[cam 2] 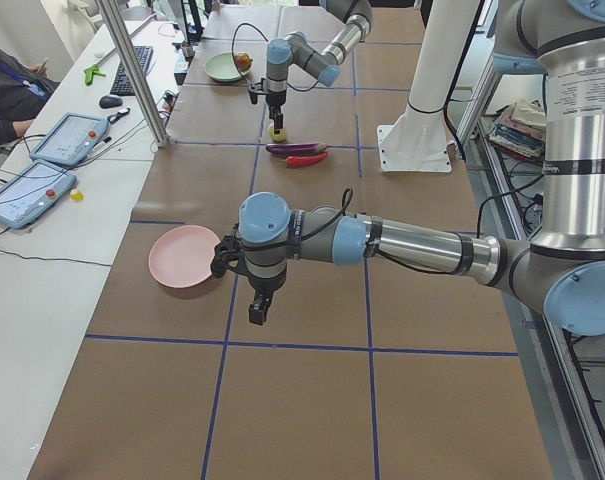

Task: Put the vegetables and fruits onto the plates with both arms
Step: 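Lower the right gripper and grasp the pale peach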

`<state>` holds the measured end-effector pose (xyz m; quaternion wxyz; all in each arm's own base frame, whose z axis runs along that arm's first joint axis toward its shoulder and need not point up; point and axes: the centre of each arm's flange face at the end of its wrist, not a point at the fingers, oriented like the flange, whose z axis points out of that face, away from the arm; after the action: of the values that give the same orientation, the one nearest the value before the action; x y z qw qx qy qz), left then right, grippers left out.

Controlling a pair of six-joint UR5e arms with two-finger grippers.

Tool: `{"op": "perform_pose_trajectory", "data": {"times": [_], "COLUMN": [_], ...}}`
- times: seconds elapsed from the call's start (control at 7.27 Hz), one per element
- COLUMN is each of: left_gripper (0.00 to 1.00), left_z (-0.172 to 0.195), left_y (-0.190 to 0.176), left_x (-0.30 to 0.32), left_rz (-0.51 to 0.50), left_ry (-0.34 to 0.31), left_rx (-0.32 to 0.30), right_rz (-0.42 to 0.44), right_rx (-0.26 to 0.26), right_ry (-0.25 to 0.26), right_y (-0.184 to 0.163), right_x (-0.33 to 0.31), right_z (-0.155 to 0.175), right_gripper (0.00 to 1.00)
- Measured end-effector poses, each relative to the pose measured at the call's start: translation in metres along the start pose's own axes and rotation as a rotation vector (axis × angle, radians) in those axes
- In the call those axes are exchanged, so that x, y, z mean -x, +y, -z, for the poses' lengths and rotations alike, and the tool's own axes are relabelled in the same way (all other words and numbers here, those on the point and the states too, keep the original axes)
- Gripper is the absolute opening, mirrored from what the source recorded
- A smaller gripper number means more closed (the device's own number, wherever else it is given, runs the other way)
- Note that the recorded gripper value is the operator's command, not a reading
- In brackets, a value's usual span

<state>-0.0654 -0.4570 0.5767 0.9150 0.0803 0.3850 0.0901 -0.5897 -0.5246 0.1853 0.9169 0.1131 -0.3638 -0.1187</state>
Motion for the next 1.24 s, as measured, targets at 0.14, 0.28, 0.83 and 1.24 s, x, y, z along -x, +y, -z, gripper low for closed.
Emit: {"op": "perform_pose_trajectory", "data": {"times": [0.14,0.28,0.83,1.24], "left_gripper": [1.0,1.0,1.0,1.0], "left_z": [0.0,0.0,0.0,0.0], "left_y": [0.0,0.0,0.0,0.0], "left_x": [0.0,0.0,0.0,0.0], "left_rz": [0.0,0.0,-0.001,-0.001], "left_ry": [0.0,0.0,0.0,0.0], "left_rx": [0.0,0.0,0.0,-0.001], "right_rz": [0.016,0.025,0.055,0.026], "right_rx": [0.013,0.025,0.043,0.021], "right_ry": [0.013,0.024,0.043,0.03], "right_y": [0.004,0.01,0.02,-0.006], "right_x": [-0.001,-0.004,-0.008,-0.029], "right_z": [-0.007,-0.014,-0.03,0.001], "right_gripper": [1.0,1.0,0.01,0.01]}}
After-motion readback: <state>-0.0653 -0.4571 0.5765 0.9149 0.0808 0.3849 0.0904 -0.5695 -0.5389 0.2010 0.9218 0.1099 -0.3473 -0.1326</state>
